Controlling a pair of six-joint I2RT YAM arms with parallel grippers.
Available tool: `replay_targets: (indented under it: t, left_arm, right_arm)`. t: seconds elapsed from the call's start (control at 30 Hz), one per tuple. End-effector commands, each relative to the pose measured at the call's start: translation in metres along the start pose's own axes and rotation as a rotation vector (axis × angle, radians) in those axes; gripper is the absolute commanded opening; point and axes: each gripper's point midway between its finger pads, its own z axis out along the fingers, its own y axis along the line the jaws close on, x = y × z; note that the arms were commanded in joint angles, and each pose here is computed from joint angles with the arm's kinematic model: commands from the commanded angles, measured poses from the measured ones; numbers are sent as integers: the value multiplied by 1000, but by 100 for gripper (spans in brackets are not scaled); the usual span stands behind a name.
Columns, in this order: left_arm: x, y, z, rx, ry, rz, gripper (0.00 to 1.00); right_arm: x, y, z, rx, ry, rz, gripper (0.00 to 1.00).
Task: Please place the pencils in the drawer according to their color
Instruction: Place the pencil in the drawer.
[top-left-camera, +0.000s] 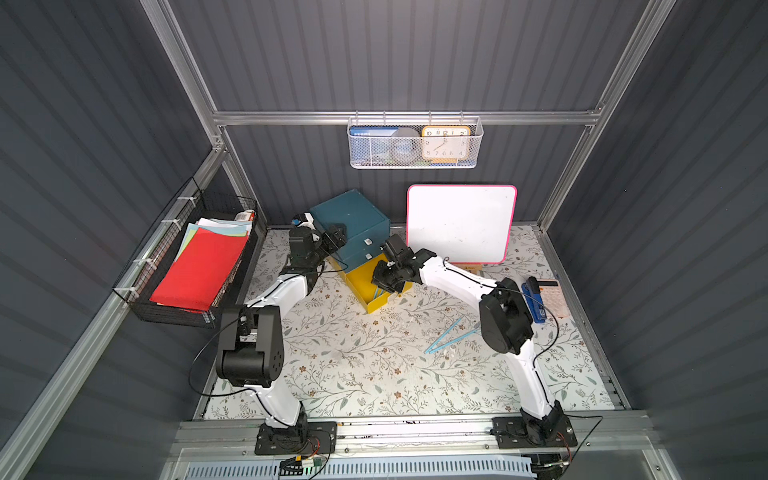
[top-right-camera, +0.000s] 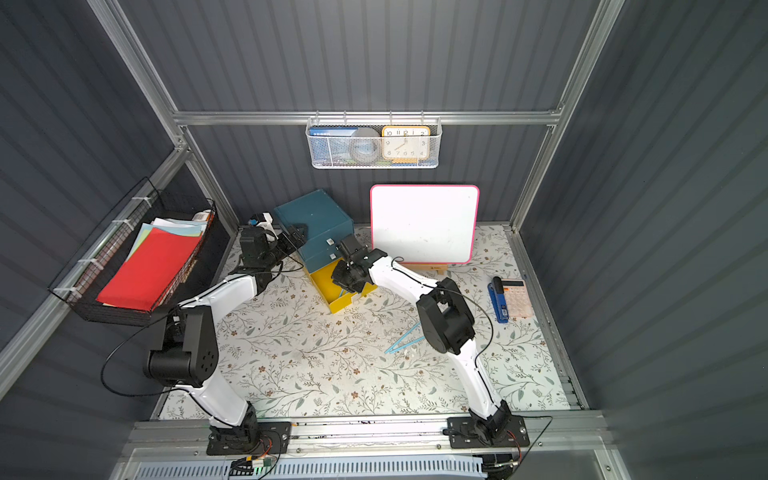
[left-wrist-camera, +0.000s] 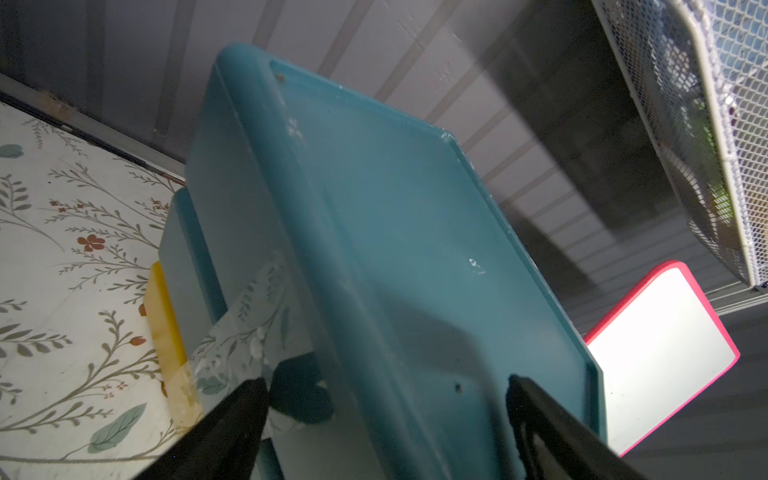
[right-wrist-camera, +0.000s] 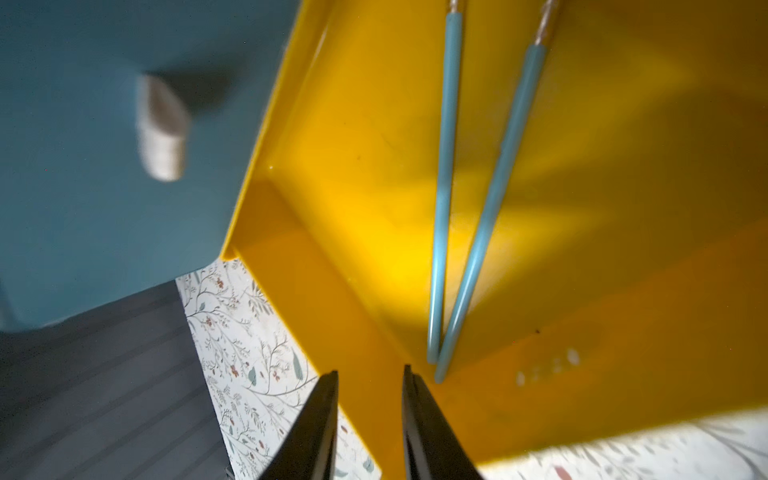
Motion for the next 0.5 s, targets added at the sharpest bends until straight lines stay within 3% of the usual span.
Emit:
replay_targets:
  t: [0.0,0.23,0.47]
  left_arm:
    - [7,-6,-2,12,34,14,94]
    - [7,-6,-2,13,32,15,94]
    - [8,-6,-3,15,32,16,94]
  right_arm:
    - [0,2,-39,14,-60,-71,32]
    - [8,-76,-80,252,-171,-111,34]
    - [17,-165,-104,515,-217,-59,38]
